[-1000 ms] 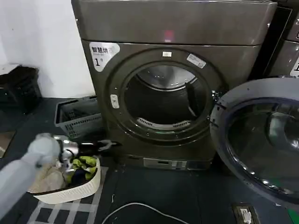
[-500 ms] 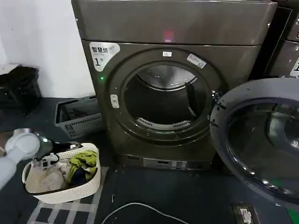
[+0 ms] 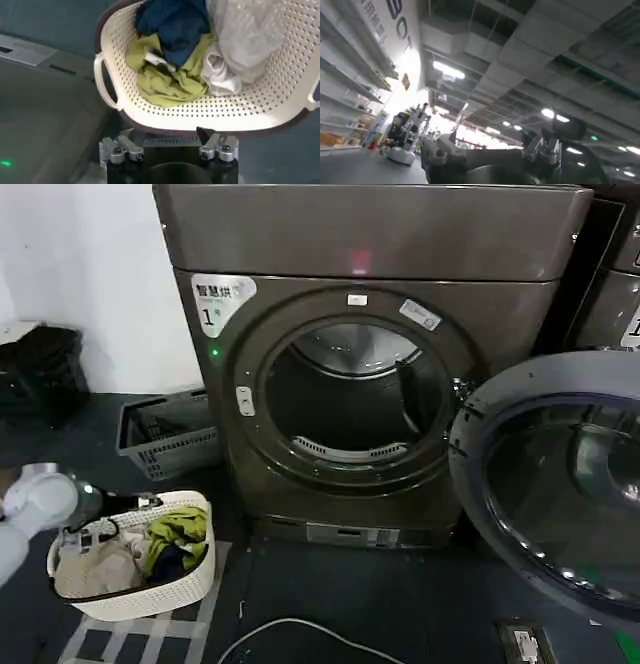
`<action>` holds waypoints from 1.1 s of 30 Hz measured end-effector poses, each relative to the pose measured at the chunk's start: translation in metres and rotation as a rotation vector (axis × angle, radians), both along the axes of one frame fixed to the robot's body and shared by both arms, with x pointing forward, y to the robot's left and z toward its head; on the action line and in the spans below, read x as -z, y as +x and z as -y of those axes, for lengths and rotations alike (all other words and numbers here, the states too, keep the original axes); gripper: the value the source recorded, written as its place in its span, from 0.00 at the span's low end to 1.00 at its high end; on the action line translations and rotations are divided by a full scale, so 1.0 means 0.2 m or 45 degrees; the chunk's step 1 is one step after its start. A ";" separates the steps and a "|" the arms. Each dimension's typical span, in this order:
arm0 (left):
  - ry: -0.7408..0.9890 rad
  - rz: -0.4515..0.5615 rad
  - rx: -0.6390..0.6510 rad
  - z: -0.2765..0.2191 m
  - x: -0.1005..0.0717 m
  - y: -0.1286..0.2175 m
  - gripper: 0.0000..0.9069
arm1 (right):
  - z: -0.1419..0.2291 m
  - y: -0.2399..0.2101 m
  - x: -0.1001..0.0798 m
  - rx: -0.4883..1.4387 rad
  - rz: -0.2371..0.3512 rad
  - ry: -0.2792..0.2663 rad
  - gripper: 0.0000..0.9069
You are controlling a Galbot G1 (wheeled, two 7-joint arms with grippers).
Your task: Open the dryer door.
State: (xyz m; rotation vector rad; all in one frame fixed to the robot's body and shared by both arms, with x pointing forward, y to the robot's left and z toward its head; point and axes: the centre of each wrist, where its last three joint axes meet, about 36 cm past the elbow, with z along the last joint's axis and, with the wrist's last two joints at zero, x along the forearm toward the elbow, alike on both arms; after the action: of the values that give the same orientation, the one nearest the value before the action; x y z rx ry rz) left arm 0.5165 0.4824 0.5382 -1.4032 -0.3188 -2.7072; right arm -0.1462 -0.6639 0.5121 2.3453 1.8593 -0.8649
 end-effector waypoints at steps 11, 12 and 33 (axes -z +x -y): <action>0.006 -0.023 -0.013 -0.02 0.02 0.00 1.00 | 0.00 -0.07 0.04 0.051 0.030 0.013 1.00; 0.008 -0.024 -0.012 -0.02 0.02 0.00 1.00 | 0.01 -0.07 0.04 0.059 0.042 0.013 1.00; 0.024 -0.036 -0.008 -0.03 0.03 -0.02 1.00 | -0.02 -0.07 0.18 -0.073 0.154 0.319 1.00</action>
State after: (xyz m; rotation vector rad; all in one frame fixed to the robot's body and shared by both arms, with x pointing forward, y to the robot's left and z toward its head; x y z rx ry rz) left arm 0.5134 0.4878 0.5328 -1.4316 -0.2943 -2.6757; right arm -0.1597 -0.6602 0.4757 2.4019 2.0798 -0.4977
